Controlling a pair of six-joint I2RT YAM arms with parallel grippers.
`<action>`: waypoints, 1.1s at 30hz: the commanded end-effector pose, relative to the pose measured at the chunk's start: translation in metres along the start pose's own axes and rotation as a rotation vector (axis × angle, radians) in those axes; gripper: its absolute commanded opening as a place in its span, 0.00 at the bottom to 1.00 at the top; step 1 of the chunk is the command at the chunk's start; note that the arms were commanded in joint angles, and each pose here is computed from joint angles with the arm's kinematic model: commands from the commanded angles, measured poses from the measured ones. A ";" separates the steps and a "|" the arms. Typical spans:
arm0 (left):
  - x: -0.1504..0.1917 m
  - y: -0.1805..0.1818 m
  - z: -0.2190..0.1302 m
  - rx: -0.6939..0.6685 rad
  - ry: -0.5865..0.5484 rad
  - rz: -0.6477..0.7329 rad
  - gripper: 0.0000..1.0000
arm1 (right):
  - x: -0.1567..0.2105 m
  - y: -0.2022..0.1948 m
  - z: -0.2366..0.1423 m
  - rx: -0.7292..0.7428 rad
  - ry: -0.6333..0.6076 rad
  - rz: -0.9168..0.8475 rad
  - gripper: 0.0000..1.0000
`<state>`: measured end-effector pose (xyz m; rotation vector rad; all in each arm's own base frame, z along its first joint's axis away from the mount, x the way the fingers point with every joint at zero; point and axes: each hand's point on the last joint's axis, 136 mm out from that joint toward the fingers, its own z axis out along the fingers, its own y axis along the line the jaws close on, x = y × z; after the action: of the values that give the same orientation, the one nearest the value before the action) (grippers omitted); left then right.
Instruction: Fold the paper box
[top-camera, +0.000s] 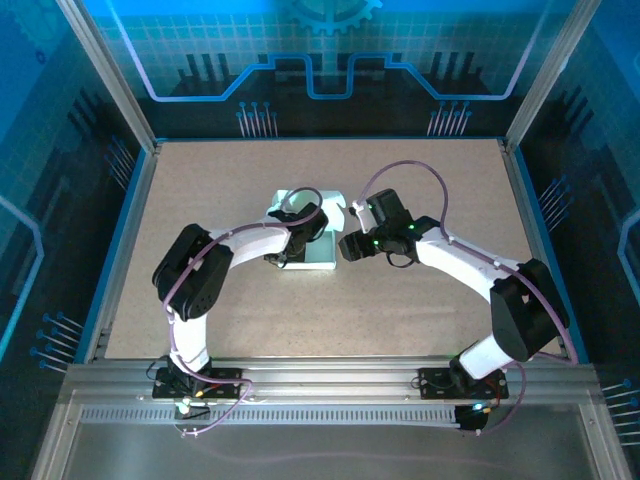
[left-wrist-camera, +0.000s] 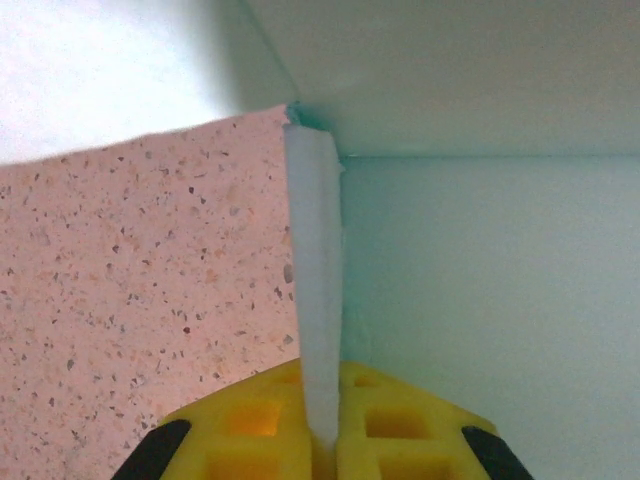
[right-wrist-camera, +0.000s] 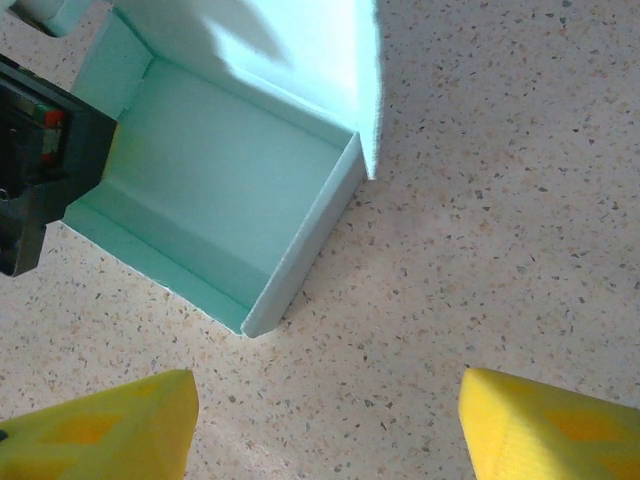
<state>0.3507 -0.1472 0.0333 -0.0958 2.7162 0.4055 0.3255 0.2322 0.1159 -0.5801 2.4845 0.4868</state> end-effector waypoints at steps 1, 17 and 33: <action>0.002 0.005 -0.003 0.003 0.011 0.002 0.09 | -0.007 0.003 -0.005 -0.024 -0.025 0.020 0.71; -0.018 0.010 -0.056 0.203 -0.089 -0.072 0.70 | -0.027 0.004 -0.032 -0.045 -0.086 -0.100 0.74; -0.062 0.065 -0.148 0.622 -0.338 -0.203 0.98 | -0.095 0.008 -0.043 -0.072 -0.058 -0.432 0.74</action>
<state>0.3505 -0.1247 0.1941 -0.1839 2.3792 -0.3597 0.3754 0.2519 0.2174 -0.9769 2.1704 0.4324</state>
